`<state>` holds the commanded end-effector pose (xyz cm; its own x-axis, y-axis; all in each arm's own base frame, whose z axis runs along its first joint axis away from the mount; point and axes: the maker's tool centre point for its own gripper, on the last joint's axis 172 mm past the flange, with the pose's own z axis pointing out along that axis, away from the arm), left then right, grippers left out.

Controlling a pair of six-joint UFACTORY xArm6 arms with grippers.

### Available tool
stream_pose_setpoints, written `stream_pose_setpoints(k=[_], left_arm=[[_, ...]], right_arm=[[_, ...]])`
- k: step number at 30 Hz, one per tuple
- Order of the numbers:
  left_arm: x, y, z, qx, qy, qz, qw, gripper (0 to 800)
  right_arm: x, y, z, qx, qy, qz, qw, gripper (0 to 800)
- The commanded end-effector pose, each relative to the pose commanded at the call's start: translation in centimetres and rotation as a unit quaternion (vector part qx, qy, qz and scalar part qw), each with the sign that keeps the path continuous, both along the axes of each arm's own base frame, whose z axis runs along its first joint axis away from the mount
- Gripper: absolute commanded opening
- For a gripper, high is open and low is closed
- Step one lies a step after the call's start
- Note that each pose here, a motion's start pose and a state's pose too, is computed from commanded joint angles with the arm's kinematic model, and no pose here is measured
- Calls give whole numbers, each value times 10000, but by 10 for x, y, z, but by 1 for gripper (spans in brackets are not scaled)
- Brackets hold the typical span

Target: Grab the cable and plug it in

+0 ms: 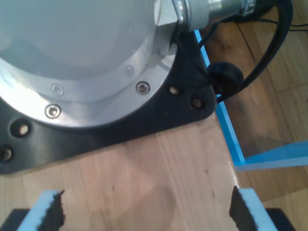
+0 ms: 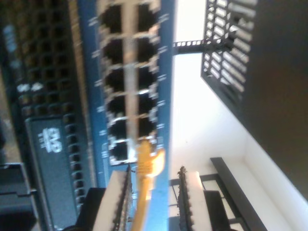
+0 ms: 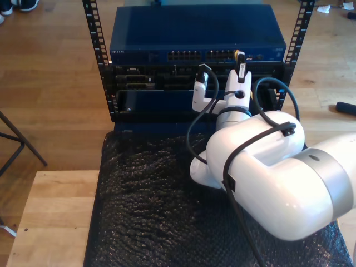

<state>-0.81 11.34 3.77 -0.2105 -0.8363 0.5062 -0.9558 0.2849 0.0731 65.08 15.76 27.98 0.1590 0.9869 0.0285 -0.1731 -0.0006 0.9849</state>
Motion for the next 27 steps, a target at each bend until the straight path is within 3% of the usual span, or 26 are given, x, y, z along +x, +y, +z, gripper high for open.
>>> stream_pose_setpoints(k=[6,12,19,27], left_arm=[[0,0,0,0,0,0,10000,800],[0,0,0,0,0,8,10000,800],[0,0,0,0,0,8,10000,800],[0,-1,0,-8,1,8,10000,800]], right_arm=[[-14,14,-4,6,558,303,9980,391],[-23,19,-27,209,1739,708,9820,575],[-39,2,-3,397,2171,876,9714,635],[-75,-60,-17,486,3300,996,9375,716]])
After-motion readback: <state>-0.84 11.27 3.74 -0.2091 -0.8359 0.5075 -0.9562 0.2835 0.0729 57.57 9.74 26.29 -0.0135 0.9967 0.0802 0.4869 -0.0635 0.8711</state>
